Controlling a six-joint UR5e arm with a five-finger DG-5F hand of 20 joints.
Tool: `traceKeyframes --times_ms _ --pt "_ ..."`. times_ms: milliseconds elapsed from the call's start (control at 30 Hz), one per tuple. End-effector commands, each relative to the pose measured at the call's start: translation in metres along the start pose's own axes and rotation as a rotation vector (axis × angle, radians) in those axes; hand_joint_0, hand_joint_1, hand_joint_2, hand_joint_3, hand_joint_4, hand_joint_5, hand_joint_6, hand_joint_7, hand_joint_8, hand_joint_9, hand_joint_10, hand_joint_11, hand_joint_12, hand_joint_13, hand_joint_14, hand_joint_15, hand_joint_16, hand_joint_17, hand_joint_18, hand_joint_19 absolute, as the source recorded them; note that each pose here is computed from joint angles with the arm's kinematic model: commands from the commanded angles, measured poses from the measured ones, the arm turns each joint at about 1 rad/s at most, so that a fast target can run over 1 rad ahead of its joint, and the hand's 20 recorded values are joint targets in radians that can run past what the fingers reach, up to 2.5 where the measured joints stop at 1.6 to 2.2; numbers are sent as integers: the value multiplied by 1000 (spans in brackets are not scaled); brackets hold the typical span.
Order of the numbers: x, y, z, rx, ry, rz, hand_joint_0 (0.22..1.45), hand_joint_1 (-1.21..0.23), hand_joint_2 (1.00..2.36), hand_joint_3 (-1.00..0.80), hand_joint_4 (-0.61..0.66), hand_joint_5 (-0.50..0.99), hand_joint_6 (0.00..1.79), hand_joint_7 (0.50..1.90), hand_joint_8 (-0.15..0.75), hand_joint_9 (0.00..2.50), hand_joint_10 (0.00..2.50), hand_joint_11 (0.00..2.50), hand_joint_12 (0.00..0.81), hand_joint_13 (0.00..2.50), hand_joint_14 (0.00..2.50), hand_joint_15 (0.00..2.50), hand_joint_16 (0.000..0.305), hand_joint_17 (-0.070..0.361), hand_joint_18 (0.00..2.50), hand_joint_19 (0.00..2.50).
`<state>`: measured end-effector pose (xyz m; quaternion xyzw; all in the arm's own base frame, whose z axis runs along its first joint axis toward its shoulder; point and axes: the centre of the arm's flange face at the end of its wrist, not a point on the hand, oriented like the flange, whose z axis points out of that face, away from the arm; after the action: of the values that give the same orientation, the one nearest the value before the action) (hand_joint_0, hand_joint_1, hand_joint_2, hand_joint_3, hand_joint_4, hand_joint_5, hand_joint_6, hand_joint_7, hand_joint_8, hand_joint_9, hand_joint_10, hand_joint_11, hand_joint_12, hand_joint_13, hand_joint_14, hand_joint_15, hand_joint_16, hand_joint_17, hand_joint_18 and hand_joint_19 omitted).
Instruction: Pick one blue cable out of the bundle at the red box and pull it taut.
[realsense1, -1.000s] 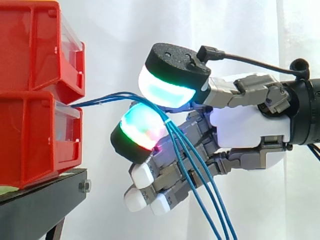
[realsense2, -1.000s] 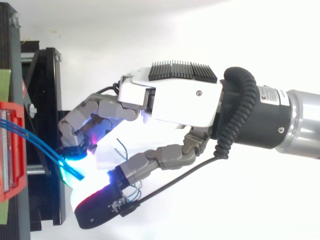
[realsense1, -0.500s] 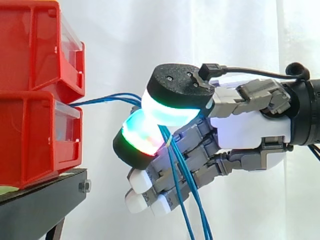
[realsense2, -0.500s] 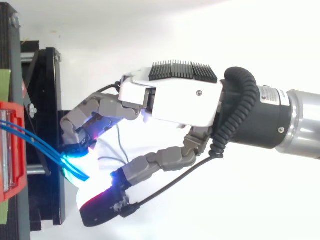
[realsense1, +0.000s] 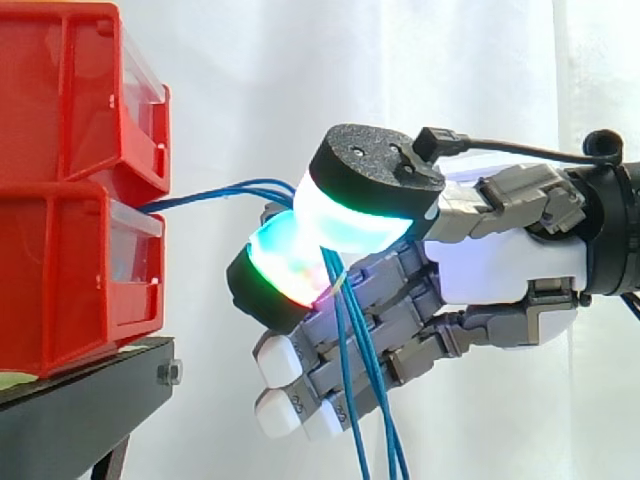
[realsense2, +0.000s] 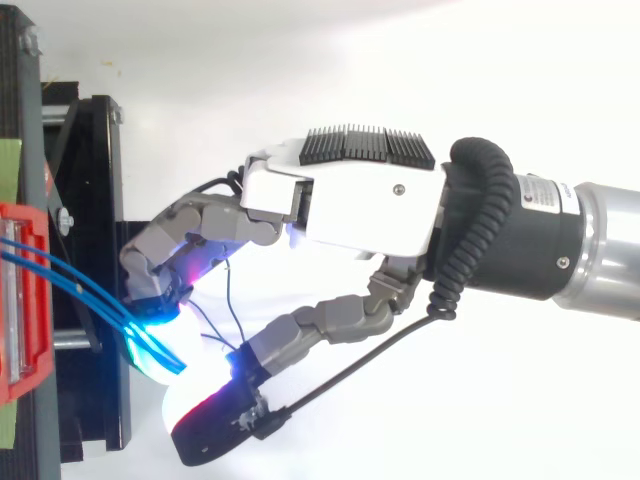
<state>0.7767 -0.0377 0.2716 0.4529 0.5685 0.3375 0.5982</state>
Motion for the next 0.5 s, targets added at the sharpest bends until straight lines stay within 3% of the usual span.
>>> traceKeyframes --times_ms 0,133,267,467 --pt "1 0 -1 6 4 10 667 -931 1000 -500 -325 -122 929 1021 184 891 7 441 319 664 10 277 36 80 546 259" --pt "4 1 -1 5 7 13 582 -814 1000 -500 -352 -100 877 1030 174 912 6 339 319 666 10 277 36 80 526 291" --pt "5 1 -1 6 8 12 571 -743 1000 -500 -328 -82 824 893 173 921 5 262 319 661 10 271 36 81 510 318" --pt "5 1 -1 6 8 12 569 -744 1010 -340 -239 -65 678 1064 182 901 6 286 327 654 10 291 37 84 484 333"
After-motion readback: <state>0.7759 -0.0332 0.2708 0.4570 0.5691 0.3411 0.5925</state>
